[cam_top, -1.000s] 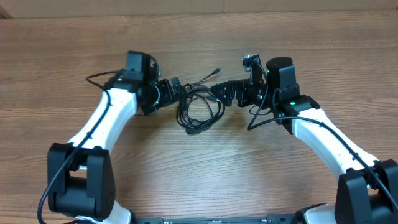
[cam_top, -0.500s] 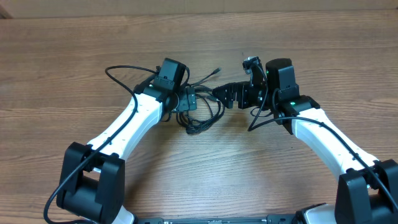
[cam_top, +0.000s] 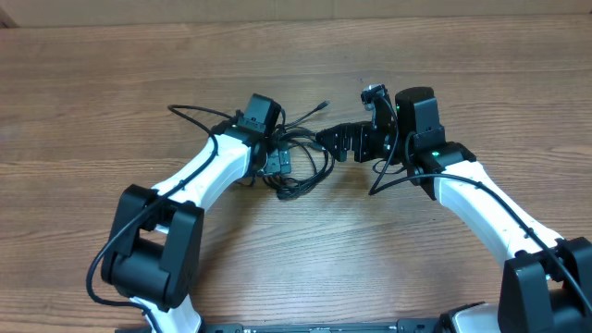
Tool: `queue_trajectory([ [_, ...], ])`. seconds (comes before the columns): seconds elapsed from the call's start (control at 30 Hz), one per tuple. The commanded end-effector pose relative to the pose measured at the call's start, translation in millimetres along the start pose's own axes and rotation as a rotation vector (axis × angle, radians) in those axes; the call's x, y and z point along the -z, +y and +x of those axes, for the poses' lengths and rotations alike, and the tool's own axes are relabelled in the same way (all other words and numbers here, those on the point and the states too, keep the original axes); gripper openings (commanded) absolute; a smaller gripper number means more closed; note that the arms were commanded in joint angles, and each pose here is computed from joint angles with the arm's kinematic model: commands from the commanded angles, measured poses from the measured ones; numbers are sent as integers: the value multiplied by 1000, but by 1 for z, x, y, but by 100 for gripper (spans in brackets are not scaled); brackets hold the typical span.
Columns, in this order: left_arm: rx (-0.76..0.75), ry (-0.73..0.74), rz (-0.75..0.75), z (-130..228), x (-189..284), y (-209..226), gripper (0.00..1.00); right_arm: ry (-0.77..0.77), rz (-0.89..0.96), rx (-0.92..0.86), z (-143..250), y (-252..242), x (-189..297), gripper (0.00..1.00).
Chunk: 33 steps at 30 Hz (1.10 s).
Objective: Untangle cables
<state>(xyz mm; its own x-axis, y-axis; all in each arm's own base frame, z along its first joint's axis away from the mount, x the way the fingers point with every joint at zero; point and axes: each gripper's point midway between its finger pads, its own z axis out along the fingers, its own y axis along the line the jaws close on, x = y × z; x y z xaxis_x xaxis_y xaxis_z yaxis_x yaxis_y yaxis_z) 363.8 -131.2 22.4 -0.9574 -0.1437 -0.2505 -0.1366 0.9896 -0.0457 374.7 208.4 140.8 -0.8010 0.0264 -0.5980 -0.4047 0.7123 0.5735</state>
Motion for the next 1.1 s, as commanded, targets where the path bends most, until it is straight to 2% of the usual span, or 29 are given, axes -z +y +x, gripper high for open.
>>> queue_trajectory([
  [0.0, 4, -7, -5, -4, -3, -2, 100, -37, -1, 31, -13, 7, 8, 100],
  [0.53, -37, 14, -32, 0, -31, 0, 100, -37, -1, 31, -13, 7, 8, 100],
  [0.67, -37, 15, -27, 0, -32, -2, 95, -37, -1, 31, -13, 8, 8, 100],
  [0.77, -36, 4, -22, -3, -32, -3, 77, -37, -1, 31, -13, 8, 8, 100],
  [0.8, -35, 0, -19, -4, -32, -4, 63, -37, -2, 31, -13, 8, 8, 100],
  [0.9, -35, -14, -11, -7, -32, -6, 38, -37, -1, 31, -13, 8, 8, 100],
  [1.0, -34, -23, -6, -10, -32, -7, 21, -37, -1, 31, -13, 8, 8, 100],
  [1.07, -34, -23, -6, -10, -32, -7, 17, -37, -1, 31, -13, 8, 8, 100],
])
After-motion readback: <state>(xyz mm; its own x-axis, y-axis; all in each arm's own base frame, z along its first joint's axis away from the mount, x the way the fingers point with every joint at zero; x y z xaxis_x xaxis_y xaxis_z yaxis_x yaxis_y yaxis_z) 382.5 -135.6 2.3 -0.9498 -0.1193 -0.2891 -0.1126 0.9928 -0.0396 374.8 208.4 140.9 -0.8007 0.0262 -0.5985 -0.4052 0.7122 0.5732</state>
